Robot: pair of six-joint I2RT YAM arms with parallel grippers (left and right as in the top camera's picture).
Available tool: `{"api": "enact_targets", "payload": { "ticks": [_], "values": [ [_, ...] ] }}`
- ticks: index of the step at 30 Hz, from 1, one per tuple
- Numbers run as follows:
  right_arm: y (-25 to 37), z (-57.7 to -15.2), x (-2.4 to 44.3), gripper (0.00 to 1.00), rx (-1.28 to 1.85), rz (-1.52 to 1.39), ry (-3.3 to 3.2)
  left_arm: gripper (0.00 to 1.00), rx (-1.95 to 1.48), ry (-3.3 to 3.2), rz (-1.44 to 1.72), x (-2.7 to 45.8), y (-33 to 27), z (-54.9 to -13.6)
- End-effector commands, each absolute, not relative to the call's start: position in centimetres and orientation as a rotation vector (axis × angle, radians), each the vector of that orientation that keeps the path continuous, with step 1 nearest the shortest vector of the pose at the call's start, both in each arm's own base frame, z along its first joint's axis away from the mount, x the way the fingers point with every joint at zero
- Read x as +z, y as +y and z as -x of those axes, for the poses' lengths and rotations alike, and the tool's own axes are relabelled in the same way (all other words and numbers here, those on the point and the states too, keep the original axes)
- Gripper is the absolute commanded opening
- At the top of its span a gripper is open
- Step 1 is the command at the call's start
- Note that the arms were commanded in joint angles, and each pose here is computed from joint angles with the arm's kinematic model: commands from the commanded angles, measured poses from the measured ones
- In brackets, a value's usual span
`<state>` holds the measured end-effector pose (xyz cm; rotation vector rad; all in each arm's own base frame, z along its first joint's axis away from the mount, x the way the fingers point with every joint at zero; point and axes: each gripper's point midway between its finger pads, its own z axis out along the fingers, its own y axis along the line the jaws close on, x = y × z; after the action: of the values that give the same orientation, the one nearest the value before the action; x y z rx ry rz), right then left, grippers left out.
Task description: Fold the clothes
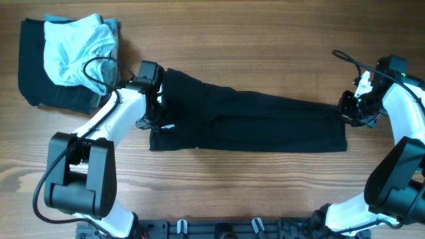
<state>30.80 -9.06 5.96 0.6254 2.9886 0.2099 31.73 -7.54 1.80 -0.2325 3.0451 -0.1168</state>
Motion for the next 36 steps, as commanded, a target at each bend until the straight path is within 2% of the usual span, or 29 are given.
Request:
{"api": "enact_targets", "payload": {
  "ticks": [1,4,5,6,7,12,13,14,15,16,20,24,25,27,31,33,34,36],
  "values": [
    [-10.0,-31.8,6.7,0.5,0.163,-0.636,2.933,0.04,-0.091,3.041,0.247,1.8,-7.1,-31.6],
    [-10.5,-33.0,6.9,0.45,0.15,-0.644,2.879,0.04,-0.091,3.041,0.247,1.8,-7.1,-31.6],
    [-10.5,-33.2,6.8,0.24,0.148,-0.642,2.872,0.04,-0.091,3.041,0.248,1.8,-7.1,-31.6],
    [-10.6,-33.2,6.9,0.08,0.147,-0.642,2.869,0.04,-0.091,3.041,0.248,1.8,-7.1,-31.6],
    [-10.6,-33.3,6.9,0.04,0.146,-0.641,2.869,0.04,-0.091,3.041,0.248,1.8,-7.1,-31.6],
    [-11.2,-33.6,7.0,0.04,0.11,-0.637,2.849,0.04,-0.091,3.041,0.247,1.8,-7.1,-31.6],
    [-11.5,-33.8,7.1,0.1,0.091,-0.637,2.839,0.04,-0.091,3.041,0.247,1.8,-7.1,-31.5],
    [-11.9,-34.1,7.0,0.37,0.069,-0.635,2.827,0.04,-0.091,3.041,0.247,1.8,-7.1,-31.5],
    [-12.0,-34.3,6.9,0.52,0.06,-0.633,2.824,0.04,-0.091,3.041,0.247,1.8,-7.1,-31.5],
    [-12.1,-34.3,6.6,0.58,0.056,-0.631,2.825,0.04,-0.091,3.041,0.247,1.8,-7.1,-31.5],
    [-11.9,-33.8,4.3,0.58,0.069,-0.65,2.872,0.04,-0.091,3.041,0.247,1.8,-7.1,-31.5],
    [-11.5,-33.2,2.4,0.56,0.095,-0.664,2.926,0.04,-0.091,3.041,0.248,1.8,-7.1,-31.5],
    [-11.4,-33.1,2.1,0.52,0.102,-0.665,2.933,0.04,-0.091,3.041,0.247,1.8,-7.1,-31.5],
    [-11.2,-33.1,1.7,0.37,0.125,-0.668,2.945,0.04,-0.091,3.041,0.247,1.8,-7.1,-31.5],
    [-10.8,-33.1,1.6,0.24,0.153,-0.668,2.945,0.04,-0.091,3.041,0.248,1.8,-7.1,-31.5],
    [-10.6,-33.2,1.6,0.08,0.175,-0.667,2.942,0.04,-0.091,3.041,0.247,1.8,-7.1,-31.5],
    [-10.6,-33.3,1.6,0.04,0.176,-0.667,2.94,0.04,-0.091,3.041,0.247,1.8,-7.1,-31.5],
    [-10.7,-33.5,1.8,0.04,0.177,-0.661,2.932,0.04,-0.091,3.042,0.247,1.8,-7.1,-31.5]
  ]
}}
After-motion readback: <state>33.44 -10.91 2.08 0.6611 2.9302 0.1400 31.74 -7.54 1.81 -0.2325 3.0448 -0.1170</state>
